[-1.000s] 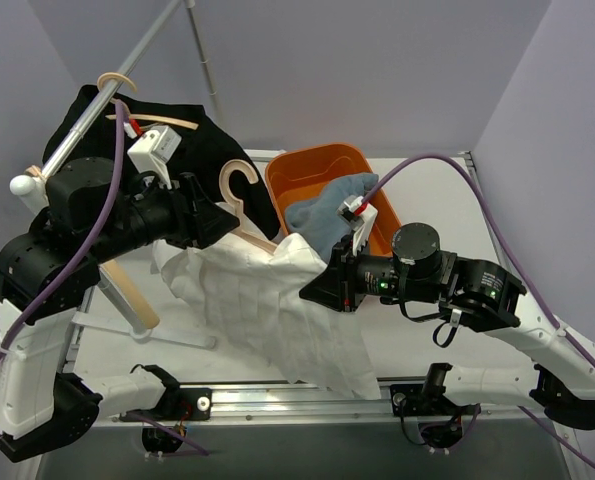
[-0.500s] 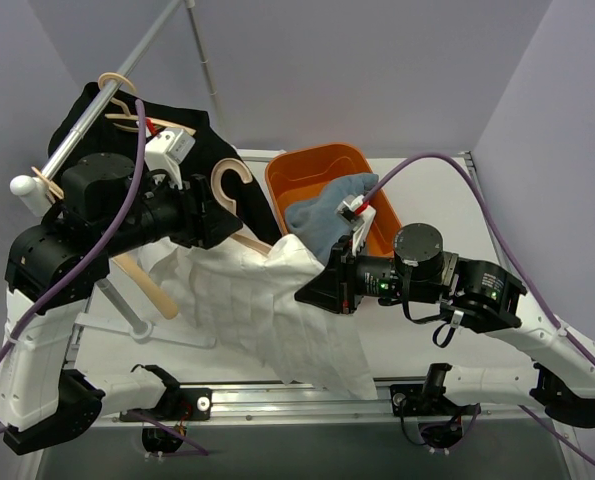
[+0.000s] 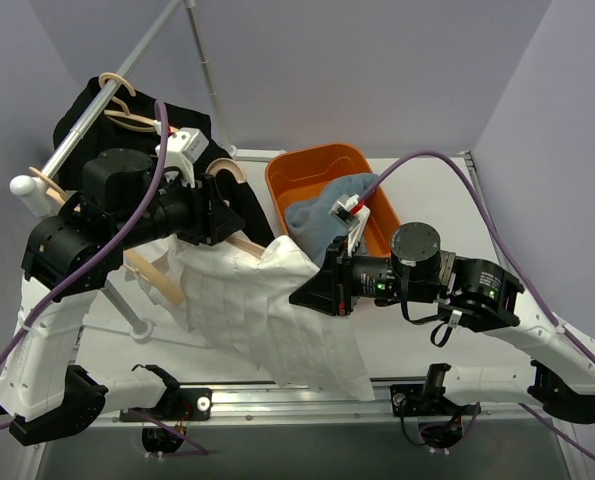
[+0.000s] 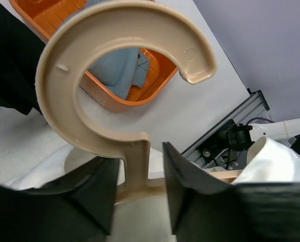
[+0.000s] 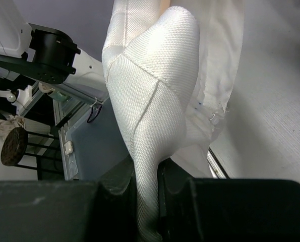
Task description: Remove the skirt from the hanger
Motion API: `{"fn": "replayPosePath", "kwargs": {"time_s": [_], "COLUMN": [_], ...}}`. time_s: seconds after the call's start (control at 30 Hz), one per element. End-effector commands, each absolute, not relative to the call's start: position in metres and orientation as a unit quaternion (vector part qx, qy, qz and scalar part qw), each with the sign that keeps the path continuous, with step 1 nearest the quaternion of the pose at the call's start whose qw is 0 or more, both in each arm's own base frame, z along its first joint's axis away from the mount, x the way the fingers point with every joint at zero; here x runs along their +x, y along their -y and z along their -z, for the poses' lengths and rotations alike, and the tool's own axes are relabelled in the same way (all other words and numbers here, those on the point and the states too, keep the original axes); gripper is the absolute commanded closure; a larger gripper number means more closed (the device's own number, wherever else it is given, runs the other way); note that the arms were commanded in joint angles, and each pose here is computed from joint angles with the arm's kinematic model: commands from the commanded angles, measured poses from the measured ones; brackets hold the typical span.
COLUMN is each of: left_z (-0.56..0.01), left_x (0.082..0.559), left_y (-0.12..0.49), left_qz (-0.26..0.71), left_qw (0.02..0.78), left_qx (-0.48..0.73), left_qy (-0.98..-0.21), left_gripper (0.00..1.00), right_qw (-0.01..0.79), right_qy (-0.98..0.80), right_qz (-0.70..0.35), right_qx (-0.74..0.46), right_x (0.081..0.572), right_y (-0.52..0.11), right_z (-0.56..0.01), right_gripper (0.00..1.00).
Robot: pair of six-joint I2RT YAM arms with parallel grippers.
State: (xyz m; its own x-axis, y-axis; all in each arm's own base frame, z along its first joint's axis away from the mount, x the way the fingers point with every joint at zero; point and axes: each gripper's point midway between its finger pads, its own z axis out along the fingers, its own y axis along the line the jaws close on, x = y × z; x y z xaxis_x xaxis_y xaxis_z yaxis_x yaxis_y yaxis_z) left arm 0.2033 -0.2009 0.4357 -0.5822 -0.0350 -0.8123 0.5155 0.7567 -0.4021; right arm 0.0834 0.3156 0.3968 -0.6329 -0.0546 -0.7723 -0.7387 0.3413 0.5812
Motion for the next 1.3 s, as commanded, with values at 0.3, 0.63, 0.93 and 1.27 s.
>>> {"fn": "replayPosePath", "kwargs": {"time_s": [0.3,0.63,0.93,1.27], "left_z": [-0.447,-0.457,-0.464,-0.469], "left_x": [0.206,0.211,0.214,0.213], "left_y": [0.192,0.176,0.176,0.177], "left_qz": [0.301,0.274,0.274,0.278], "left_qw": [0.467,0.496,0.503,0.505], "left_qx": [0.152,0.125,0.124,0.124], "left_qy": [-0.817,-0.815,-0.81,-0.808], "left_gripper": [0.98,0.98,0.98,0.98], "right_qw": [0.354,0.377,0.349,0.344], "right_qy": [-0.723,-0.741,-0.768,-0.786], "right_qz": [-0.536,-0.506,-0.494,-0.469], "right_qx": [-0.256,-0.229,-0.21,-0.211], "right_x": [0.083,0.085,0.072,0.076], "right_y": [-0.324,-0.286,-0.257,-0.257], "right_z": [-0.427,-0.433,-0.404,-0.376], "right_gripper": [0.7,0.4,0.43,0.46]}}
